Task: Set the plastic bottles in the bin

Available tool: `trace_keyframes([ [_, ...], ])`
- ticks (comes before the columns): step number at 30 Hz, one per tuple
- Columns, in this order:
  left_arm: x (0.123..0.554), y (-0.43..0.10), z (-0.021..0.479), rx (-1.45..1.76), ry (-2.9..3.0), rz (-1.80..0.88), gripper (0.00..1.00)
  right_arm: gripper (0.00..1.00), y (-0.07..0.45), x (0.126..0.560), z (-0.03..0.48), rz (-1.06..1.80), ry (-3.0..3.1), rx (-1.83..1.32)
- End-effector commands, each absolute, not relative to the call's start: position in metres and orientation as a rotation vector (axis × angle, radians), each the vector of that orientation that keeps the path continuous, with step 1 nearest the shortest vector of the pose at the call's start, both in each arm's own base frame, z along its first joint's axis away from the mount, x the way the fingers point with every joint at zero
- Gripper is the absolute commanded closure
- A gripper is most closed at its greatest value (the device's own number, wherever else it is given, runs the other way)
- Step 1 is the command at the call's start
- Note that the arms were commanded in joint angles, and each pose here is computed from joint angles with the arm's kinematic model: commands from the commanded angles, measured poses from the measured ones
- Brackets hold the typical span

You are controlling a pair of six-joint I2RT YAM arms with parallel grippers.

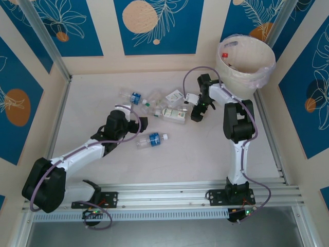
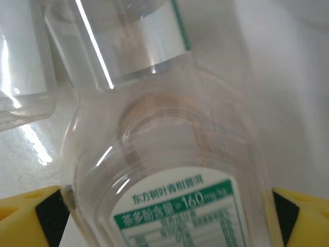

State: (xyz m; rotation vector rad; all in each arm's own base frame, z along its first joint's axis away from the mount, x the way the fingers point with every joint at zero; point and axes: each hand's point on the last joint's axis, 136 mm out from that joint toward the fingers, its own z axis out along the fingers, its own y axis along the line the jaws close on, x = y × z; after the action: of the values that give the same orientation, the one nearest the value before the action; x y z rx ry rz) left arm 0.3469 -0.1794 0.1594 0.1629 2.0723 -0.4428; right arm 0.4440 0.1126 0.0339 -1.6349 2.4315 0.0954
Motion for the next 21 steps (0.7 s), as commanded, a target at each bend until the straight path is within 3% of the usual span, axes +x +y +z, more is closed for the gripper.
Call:
trace_keyframes([
  [1,0.353,-0.173,0.167,0.123,2.037,-0.440,0.00,0.04,0.118,0.430,0.033,0.188,2.439,-1.606],
  [7,0.353,-0.172,0.165,0.119,2.041,-0.440,0.00,0.18,0.111,0.422,0.023,0.161,2.469,-1.590],
  [9,0.353,-0.172,0.163,0.117,2.044,-0.438,0.00,0.27,0.111,0.423,0.027,0.158,2.485,-1.530],
  [16,0.358,-0.174,0.159,0.103,2.054,-0.449,0.00,0.33,0.113,0.393,0.032,0.197,2.531,-1.455],
  [21,0.360,-0.174,0.159,0.093,2.058,-0.455,0.00,0.43,0.100,0.394,0.043,0.149,2.567,-1.307],
])
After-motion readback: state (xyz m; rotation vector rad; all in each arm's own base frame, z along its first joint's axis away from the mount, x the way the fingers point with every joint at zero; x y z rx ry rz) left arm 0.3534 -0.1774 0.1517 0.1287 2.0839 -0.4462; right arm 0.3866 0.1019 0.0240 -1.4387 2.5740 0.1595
